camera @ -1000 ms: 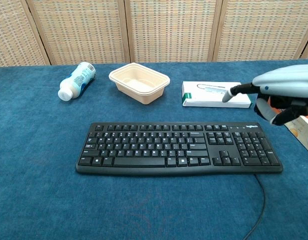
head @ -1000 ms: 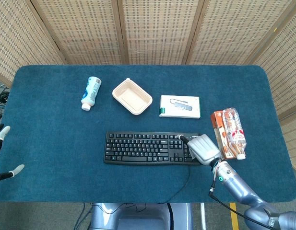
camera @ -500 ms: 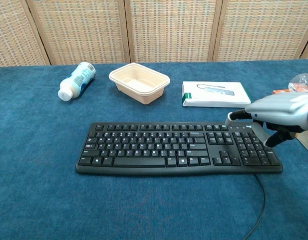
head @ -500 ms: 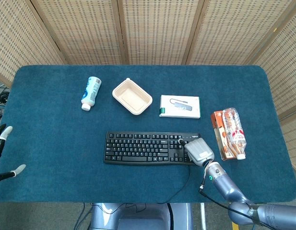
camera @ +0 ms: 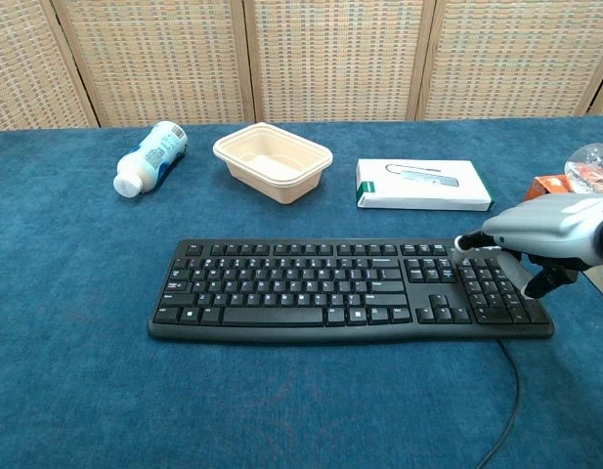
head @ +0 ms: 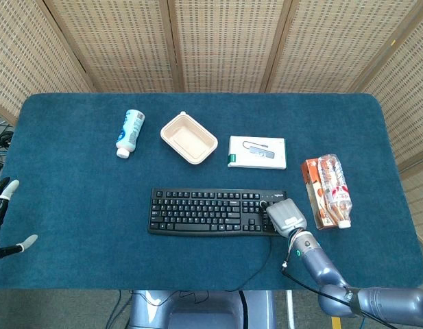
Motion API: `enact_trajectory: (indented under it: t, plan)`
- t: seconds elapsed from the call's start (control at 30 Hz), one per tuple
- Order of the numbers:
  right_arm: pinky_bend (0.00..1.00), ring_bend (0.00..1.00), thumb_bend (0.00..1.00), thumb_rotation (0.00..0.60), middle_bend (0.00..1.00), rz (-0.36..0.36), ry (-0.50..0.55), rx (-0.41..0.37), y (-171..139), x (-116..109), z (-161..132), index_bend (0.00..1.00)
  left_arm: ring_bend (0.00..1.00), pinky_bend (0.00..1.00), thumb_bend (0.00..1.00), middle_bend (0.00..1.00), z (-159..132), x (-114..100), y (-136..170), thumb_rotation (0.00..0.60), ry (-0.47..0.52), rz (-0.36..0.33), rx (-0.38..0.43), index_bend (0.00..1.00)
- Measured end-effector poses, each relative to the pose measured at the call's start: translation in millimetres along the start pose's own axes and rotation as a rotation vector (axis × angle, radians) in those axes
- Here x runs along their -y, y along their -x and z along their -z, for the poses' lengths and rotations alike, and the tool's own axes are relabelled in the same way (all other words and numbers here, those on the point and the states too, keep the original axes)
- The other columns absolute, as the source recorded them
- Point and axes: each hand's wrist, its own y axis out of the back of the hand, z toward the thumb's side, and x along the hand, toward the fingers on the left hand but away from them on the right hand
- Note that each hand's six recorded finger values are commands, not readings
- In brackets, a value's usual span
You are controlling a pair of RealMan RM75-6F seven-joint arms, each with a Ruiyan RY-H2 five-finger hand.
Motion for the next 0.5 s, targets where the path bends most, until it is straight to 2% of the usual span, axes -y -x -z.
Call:
enact_trajectory:
  t: [0.5]
  plan:
    - [1.0,1.0,1.0,0.6,0.78,-0.023,-0.017,0.029,3.3,6.1,5.4,0.17,0.0,0.0,0.0,0.0,-1.0,1.7,-0.1,0.6,-0.008,0.003,0.0,0.0]
